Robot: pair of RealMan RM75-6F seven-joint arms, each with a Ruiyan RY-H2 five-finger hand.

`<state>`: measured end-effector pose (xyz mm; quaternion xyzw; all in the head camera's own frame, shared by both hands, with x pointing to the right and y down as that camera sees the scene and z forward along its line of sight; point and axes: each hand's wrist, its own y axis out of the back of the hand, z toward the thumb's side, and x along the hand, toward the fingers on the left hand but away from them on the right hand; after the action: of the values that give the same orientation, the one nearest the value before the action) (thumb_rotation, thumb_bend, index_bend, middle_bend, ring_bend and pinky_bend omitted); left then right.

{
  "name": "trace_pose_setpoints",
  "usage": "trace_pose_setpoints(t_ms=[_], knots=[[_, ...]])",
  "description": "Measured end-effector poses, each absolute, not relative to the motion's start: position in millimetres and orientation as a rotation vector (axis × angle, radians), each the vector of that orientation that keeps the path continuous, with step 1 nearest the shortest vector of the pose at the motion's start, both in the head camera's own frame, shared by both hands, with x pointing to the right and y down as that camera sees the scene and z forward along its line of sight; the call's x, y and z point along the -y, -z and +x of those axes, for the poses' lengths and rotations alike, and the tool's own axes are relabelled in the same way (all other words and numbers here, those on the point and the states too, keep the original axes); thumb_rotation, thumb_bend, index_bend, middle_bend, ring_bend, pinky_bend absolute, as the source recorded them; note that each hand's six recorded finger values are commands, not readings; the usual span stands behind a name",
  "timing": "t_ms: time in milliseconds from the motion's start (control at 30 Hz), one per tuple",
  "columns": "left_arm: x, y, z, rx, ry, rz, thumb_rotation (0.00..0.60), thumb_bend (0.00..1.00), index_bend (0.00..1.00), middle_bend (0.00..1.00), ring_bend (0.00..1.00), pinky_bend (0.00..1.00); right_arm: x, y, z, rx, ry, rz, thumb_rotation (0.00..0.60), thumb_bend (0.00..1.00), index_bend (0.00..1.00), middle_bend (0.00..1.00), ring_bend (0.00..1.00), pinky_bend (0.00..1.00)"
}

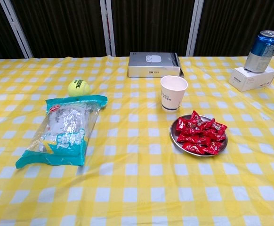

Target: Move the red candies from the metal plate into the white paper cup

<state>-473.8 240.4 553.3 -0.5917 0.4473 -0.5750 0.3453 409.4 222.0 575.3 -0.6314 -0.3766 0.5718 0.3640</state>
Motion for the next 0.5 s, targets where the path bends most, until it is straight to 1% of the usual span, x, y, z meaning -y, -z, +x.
trace_pose_setpoints(t_ms=[300, 367, 433, 467, 500], knots=[[-241, -553, -473, -1.162, 1.491, -1.537, 0.6, 0.0, 0.0, 0.0, 0.0, 0.0, -221, -575, 409, 0.973, -1.474, -1.625, 0.6, 0.22, 0.0, 0.0, 0.0, 0.11], [-240, -553, -473, -1.167, 1.491, -1.54, 0.6, 0.0, 0.0, 0.0, 0.0, 0.0, -221, -575, 407, 0.981, -1.47, -1.633, 0.6, 0.22, 0.0, 0.0, 0.0, 0.14], [-240, -553, -472, -1.168, 1.49, -1.545, 0.6, 0.0, 0.0, 0.0, 0.0, 0.0, -219, -574, 403, 0.992, -1.459, -1.643, 0.6, 0.22, 0.01, 0.05, 0.08, 0.29], [-240, -553, -471, -1.166, 1.491, -1.547, 0.6, 0.0, 0.0, 0.0, 0.0, 0.0, -218, -573, 400, 0.998, -1.452, -1.649, 0.6, 0.22, 0.03, 0.13, 0.19, 0.41], [-240, -553, -472, -1.165, 1.493, -1.549, 0.6, 0.0, 0.0, 0.0, 0.0, 0.0, -216, -571, 397, 1.007, -1.439, -1.657, 0.6, 0.22, 0.05, 0.24, 0.31, 0.54]])
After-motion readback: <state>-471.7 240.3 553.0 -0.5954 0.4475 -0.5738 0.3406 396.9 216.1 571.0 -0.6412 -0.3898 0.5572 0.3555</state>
